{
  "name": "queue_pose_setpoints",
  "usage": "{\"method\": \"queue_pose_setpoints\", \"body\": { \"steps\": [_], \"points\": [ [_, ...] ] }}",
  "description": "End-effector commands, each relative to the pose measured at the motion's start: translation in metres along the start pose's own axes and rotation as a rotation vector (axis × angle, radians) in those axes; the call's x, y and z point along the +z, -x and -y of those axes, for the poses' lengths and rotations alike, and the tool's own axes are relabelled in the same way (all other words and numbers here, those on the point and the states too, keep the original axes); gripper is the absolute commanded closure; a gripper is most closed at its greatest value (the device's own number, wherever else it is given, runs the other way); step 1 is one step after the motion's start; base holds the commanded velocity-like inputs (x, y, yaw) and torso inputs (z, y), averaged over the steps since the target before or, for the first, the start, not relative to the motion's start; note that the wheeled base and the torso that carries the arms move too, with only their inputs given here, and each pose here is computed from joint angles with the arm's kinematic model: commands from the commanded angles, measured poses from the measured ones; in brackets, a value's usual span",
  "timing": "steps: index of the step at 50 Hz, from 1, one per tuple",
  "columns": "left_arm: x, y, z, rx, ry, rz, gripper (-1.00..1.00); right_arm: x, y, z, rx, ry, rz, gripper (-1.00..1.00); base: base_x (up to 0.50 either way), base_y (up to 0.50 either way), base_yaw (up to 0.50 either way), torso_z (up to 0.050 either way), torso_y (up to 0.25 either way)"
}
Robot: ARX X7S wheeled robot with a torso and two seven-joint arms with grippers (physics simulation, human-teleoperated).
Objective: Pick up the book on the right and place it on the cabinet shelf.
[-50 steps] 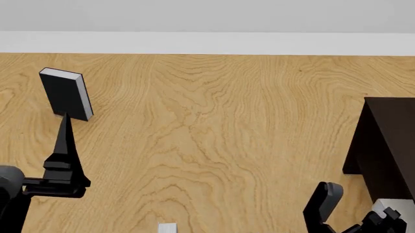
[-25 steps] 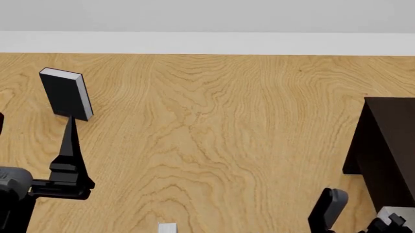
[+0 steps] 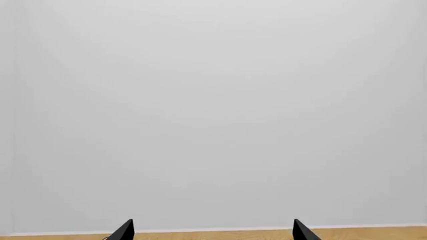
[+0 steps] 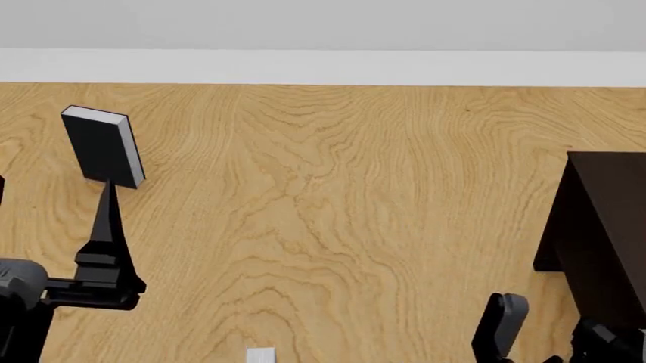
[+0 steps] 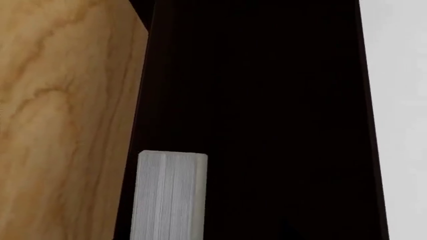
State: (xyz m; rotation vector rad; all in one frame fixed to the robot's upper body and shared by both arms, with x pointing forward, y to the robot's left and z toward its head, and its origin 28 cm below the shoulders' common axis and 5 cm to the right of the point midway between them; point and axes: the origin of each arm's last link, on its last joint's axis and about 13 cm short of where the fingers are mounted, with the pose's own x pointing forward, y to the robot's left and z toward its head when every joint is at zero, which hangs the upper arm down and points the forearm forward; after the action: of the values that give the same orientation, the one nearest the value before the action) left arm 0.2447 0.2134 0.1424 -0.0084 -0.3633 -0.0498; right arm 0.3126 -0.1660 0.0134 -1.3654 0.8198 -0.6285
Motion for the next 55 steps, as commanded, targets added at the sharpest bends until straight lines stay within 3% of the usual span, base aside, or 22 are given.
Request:
{"method": "queue_pose_setpoints", "body": {
  "steps": [1,10,41,50,55],
  "points": [
    [0.001,0.0,0.0,0.002,0.003,0.001,-1.0,0.007,0.0,0.006,-0.082,0.046,0.07,-1.0,0.0,0.0,0.0,0.0,0.0],
    [0.001,0.0,0.0,0.0,0.004,0.0,-1.0,0.019,0.002,0.011,-0.082,-0.036,0.105,-1.0,0.0,0.0,0.0,0.0,0.001],
    [0.003,0.001,0.0,-0.002,0.007,0.005,-1.0,0.03,0.007,0.006,-0.02,-0.167,0.129,-1.0,0.0,0.0,0.0,0.0,0.0],
    [0.003,0.001,0.0,-0.004,0.007,0.005,-1.0,0.043,0.01,0.004,0.207,-0.407,0.165,-1.0,0.0,0.0,0.0,0.0,0.0],
    [0.003,0.001,0.0,-0.003,0.008,0.008,-1.0,0.047,0.012,0.004,0.26,-0.468,0.18,-1.0,0.0,0.0,0.0,0.0,0.0]
  ]
}}
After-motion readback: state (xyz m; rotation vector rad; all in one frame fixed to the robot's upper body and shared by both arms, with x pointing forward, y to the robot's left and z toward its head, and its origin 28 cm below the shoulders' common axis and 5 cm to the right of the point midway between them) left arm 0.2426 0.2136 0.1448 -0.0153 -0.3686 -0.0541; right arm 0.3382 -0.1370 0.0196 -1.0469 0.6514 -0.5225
